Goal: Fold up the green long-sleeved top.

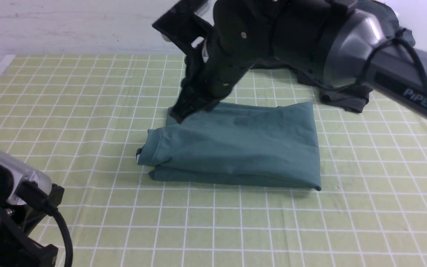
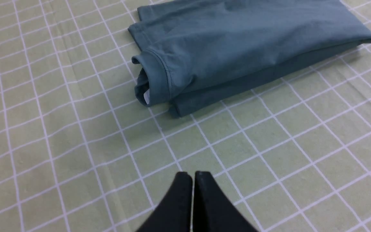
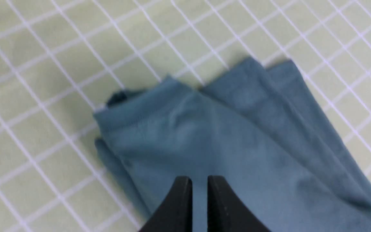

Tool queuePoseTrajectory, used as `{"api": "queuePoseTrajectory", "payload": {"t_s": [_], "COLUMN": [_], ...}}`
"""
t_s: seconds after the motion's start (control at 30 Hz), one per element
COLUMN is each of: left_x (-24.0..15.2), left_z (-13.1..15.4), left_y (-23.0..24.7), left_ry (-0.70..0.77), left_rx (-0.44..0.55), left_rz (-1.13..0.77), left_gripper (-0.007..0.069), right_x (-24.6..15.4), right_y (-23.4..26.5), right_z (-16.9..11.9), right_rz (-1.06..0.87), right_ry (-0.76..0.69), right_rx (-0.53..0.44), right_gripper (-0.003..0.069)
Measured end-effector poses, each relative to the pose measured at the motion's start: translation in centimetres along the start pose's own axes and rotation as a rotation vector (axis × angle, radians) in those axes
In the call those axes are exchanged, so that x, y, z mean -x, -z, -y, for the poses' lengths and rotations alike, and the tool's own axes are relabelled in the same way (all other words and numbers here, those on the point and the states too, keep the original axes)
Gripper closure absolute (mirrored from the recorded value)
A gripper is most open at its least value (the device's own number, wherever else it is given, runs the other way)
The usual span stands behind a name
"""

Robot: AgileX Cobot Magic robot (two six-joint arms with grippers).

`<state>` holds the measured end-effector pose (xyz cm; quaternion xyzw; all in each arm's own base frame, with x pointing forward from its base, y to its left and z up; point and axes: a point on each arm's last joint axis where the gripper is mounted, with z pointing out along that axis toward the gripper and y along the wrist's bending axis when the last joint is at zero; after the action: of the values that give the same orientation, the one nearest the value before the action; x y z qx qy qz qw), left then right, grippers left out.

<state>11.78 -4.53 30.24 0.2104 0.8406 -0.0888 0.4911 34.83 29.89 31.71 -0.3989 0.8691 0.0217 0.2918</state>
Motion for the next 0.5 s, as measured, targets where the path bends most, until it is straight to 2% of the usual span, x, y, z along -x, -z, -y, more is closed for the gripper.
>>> {"api": "queuePoseTrajectory", "payload": {"t_s": [0.07, 0.1, 0.13, 0.27, 0.43, 0.47, 0.5], "left_x": [0.0, 0.0, 0.0, 0.0, 0.0, 0.0, 0.0], "left_z": [0.0, 0.1, 0.1, 0.2, 0.2, 0.2, 0.2], "left_y": [0.4, 0.4, 0.5, 0.7, 0.8, 0.8, 0.8], "left_ry": [-0.002, -0.003, -0.003, 0.001, 0.012, 0.013, 0.013], "left_rx": [0.002, 0.002, 0.002, -0.003, -0.011, -0.011, -0.011], "left_rz": [0.016, 0.018, 0.022, 0.022, 0.024, 0.024, 0.024], "left_gripper": [0.0628, 0.0628, 0.0628, 0.0628, 0.0628, 0.0628, 0.0628], "right_x": [-3.4, -3.4, -5.7, -10.2, -13.7, -14.8, -15.4], "right_y": [-2.6, -2.6, -4.3, -7.5, -9.6, -9.7, -9.7], "right_z": [0.7, 0.8, 0.7, 0.1, 2.3, 4.3, 5.2], "right_rz": [-0.194, -0.194, -0.292, -0.421, -0.464, -0.495, -0.515], "right_ry": [-0.051, -0.055, -0.069, -0.065, -0.086, -0.117, -0.145], "right_rx": [0.048, 0.049, 0.075, 0.081, -0.053, -0.129, -0.159], "right_gripper": [0.0589, 0.0589, 0.0589, 0.0589, 0.0589, 0.0589, 0.0589]}}
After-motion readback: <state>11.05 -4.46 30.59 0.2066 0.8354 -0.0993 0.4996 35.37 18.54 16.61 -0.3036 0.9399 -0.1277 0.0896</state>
